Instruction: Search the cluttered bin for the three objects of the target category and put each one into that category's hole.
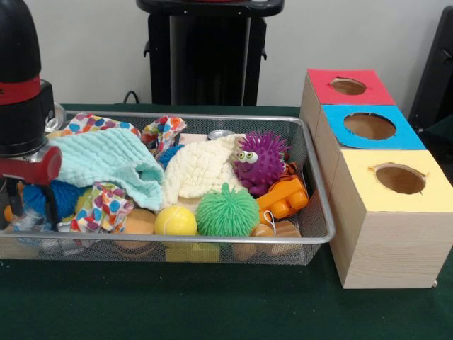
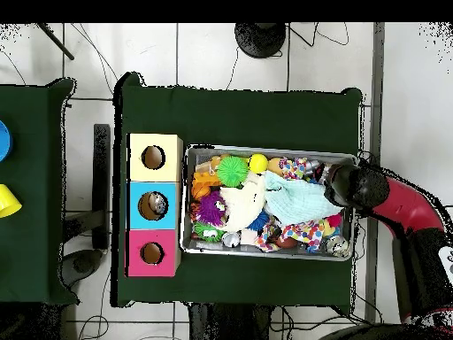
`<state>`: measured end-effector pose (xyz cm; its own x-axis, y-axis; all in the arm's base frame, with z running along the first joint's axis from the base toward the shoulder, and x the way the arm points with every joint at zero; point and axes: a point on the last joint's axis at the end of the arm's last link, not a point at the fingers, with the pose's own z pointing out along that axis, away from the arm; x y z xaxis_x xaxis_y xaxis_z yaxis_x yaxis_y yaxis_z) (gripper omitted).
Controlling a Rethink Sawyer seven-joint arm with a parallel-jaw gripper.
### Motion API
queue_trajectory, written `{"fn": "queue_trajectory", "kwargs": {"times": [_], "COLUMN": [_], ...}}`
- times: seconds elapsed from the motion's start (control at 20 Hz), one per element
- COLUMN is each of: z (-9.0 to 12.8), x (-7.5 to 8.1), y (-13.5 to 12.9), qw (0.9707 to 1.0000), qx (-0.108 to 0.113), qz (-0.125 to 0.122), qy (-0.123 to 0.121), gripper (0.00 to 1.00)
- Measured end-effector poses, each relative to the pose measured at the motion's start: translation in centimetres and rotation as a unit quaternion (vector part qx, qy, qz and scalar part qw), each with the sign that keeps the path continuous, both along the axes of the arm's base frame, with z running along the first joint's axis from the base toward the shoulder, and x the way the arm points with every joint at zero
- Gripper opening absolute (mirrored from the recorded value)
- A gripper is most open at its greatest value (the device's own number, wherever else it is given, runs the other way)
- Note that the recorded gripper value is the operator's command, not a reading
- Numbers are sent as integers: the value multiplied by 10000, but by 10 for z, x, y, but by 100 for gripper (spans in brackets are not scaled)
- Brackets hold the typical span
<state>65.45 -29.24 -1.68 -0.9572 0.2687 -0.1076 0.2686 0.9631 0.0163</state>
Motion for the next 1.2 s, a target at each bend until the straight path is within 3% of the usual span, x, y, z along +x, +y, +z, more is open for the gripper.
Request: {"fn": "queue_trajectory", "kwargs": {"times": [0.5,1.05,1.1,1.2], "z": [-5,-9,-9,-9], "x": [12,15,15,15], "y": [-11,-16,-17,-17], "qw": [9999,9998,9998,9998], "qx": [17,-16,-28,-32], "qz": [-86,-96,-93,-91], "qy": [-147,-175,-178,-179], "gripper": [100,100,0,0]}}
